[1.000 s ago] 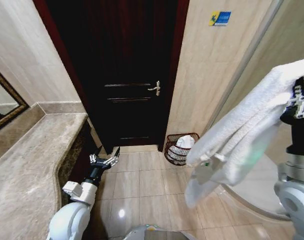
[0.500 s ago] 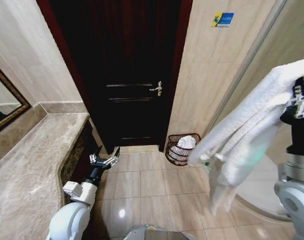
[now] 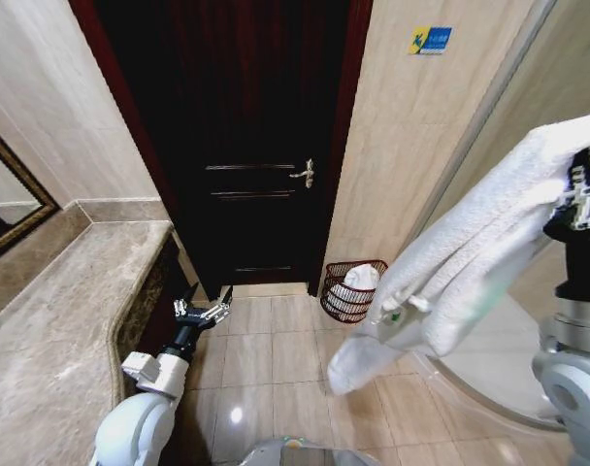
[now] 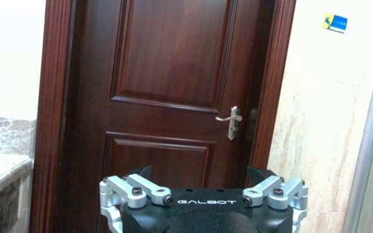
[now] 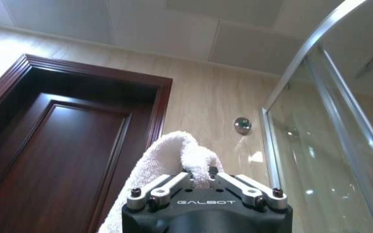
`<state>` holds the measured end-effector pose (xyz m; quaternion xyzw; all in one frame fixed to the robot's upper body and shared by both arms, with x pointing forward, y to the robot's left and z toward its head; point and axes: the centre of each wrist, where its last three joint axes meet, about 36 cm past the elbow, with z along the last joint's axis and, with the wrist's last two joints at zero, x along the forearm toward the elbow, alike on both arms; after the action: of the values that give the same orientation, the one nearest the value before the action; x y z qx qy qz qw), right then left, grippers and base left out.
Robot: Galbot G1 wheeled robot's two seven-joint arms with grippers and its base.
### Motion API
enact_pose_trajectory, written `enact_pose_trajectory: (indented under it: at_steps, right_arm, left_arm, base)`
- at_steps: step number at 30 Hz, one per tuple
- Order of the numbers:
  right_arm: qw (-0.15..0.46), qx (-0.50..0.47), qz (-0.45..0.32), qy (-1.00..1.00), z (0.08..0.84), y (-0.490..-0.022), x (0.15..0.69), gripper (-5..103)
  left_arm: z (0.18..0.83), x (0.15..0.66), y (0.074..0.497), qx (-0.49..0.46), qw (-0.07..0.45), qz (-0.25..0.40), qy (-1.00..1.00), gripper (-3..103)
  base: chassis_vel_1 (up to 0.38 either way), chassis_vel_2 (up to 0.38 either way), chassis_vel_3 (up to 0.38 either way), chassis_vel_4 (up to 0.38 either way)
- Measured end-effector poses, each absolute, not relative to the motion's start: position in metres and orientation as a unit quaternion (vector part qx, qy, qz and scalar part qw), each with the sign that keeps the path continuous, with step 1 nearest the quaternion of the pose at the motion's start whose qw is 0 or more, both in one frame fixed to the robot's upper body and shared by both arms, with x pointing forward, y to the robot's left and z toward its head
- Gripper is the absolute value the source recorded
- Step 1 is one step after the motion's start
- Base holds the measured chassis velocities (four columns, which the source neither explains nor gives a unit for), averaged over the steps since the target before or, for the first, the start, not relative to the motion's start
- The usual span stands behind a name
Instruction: Discard the used towel into the hamper.
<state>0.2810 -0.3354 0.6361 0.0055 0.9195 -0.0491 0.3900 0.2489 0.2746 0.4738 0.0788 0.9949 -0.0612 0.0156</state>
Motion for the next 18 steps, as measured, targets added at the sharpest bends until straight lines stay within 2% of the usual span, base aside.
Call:
enact_pose_trajectory:
  at_steps: [12, 18]
  right_arm:
    - [0.390, 0.006, -0.049, 0.919, 0.6361, -0.3354, 0.2810, 4]
    - [0.390, 0.006, -0.049, 0.919, 0.6361, -0.3354, 0.2810, 4]
  left_arm:
    - [0.4738, 0.2490, 0.2746, 0.079, 0.016, -0.061, 0.995, 99]
    - [0.4738, 0.2489, 0.2746, 0.079, 0.016, -0.061, 0.995, 99]
  base:
    - [-0.146, 0.141, 0.133, -0.138]
    - [-0.044, 0.041, 0.034, -0.027]
